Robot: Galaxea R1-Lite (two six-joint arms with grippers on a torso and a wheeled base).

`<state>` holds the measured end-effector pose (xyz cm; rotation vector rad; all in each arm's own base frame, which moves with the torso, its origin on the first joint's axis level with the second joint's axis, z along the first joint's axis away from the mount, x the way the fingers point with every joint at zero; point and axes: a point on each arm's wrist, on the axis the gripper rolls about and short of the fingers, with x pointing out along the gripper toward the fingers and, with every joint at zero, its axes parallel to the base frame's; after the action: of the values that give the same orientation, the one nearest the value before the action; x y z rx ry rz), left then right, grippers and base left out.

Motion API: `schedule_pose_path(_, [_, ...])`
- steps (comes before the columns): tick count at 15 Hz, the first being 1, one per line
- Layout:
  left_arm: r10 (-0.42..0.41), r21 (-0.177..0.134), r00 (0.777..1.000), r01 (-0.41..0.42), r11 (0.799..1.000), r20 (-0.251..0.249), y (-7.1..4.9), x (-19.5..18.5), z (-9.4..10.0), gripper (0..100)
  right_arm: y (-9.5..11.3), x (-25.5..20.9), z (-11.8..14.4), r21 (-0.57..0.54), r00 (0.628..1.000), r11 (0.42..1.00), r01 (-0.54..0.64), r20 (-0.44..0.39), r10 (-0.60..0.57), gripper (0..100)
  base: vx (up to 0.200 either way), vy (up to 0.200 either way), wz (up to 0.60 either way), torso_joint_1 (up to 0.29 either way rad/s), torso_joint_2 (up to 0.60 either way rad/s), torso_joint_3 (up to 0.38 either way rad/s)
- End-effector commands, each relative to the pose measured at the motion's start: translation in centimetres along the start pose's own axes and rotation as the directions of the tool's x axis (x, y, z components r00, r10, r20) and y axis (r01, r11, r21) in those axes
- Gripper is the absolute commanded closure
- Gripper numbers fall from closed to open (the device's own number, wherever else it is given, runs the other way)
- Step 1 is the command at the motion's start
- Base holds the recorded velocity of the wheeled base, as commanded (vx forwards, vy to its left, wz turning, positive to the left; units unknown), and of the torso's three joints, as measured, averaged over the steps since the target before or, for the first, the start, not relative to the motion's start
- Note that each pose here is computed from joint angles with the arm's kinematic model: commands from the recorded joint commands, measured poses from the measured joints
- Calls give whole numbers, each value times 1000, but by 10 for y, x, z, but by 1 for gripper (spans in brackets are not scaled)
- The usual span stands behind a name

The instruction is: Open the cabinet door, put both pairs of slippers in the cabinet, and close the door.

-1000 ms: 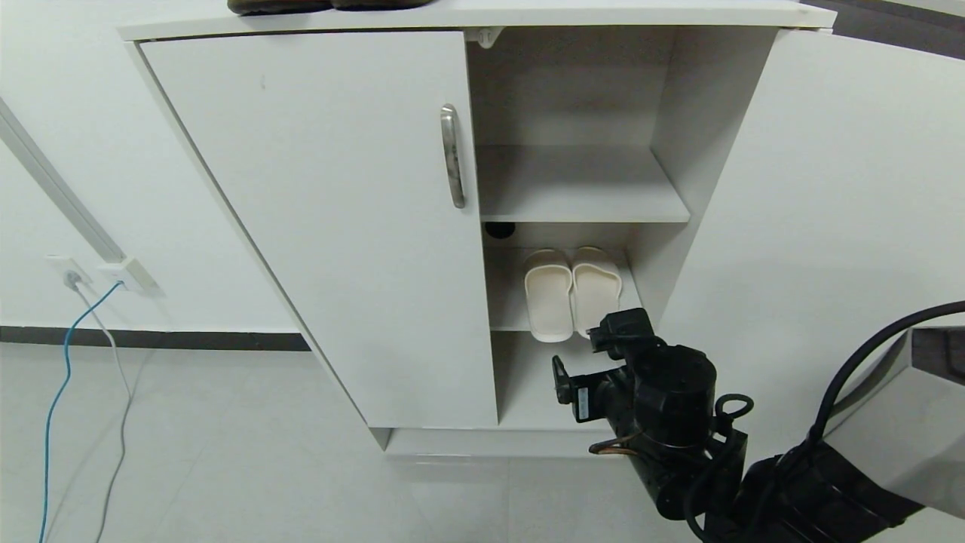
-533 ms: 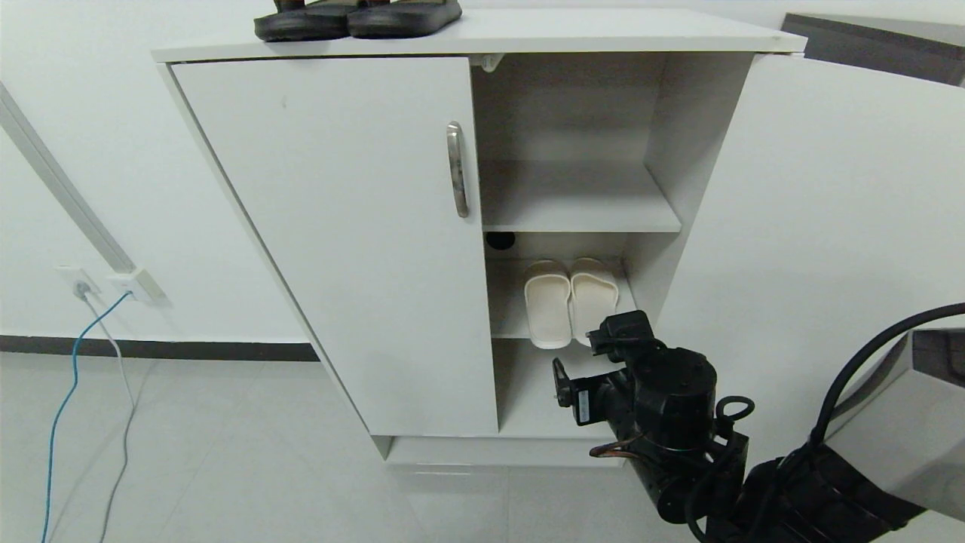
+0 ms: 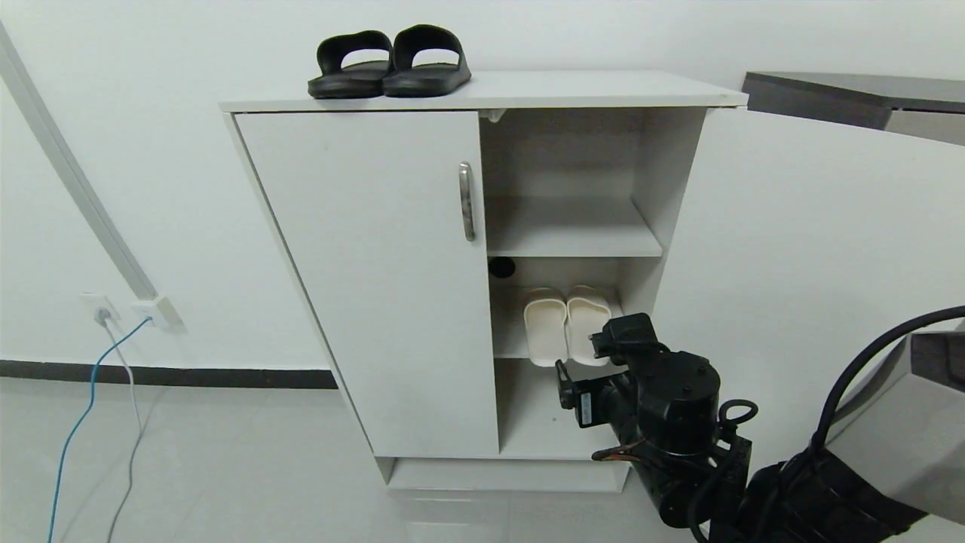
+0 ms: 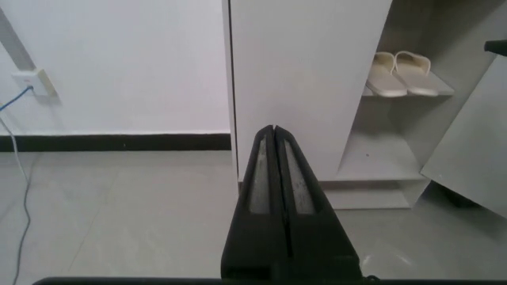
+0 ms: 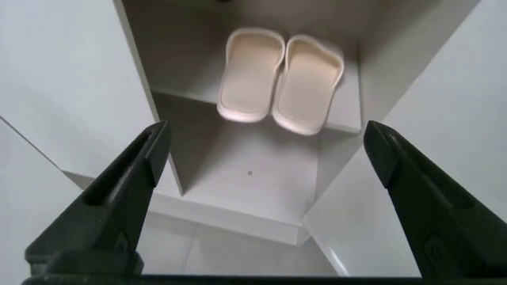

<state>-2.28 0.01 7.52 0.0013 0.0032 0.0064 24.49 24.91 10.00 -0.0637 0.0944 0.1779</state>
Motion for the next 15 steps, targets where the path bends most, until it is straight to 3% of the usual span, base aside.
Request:
schedule_pose_path(1, [1, -3, 1000, -1, 1000, 0, 0, 0, 0, 100, 1, 0, -4, -8, 1000, 1000, 0, -10, 0, 0, 0, 0, 0, -2, -2, 207])
schedule_pose_path(5, [1, -9, 1000, -1, 1000, 0, 0, 0, 0, 100, 1, -1, -4, -7, 1000, 1000, -2, -10, 2, 0, 0, 0, 0, -1, 1, 57])
schedule_pose_path(15, [4, -7, 1000, -4, 1000, -1, 0, 0, 0, 100, 2, -6, -4, -1, 1000, 1000, -14, 2, 14, 0, 0, 200, 0, 2, -2, 4])
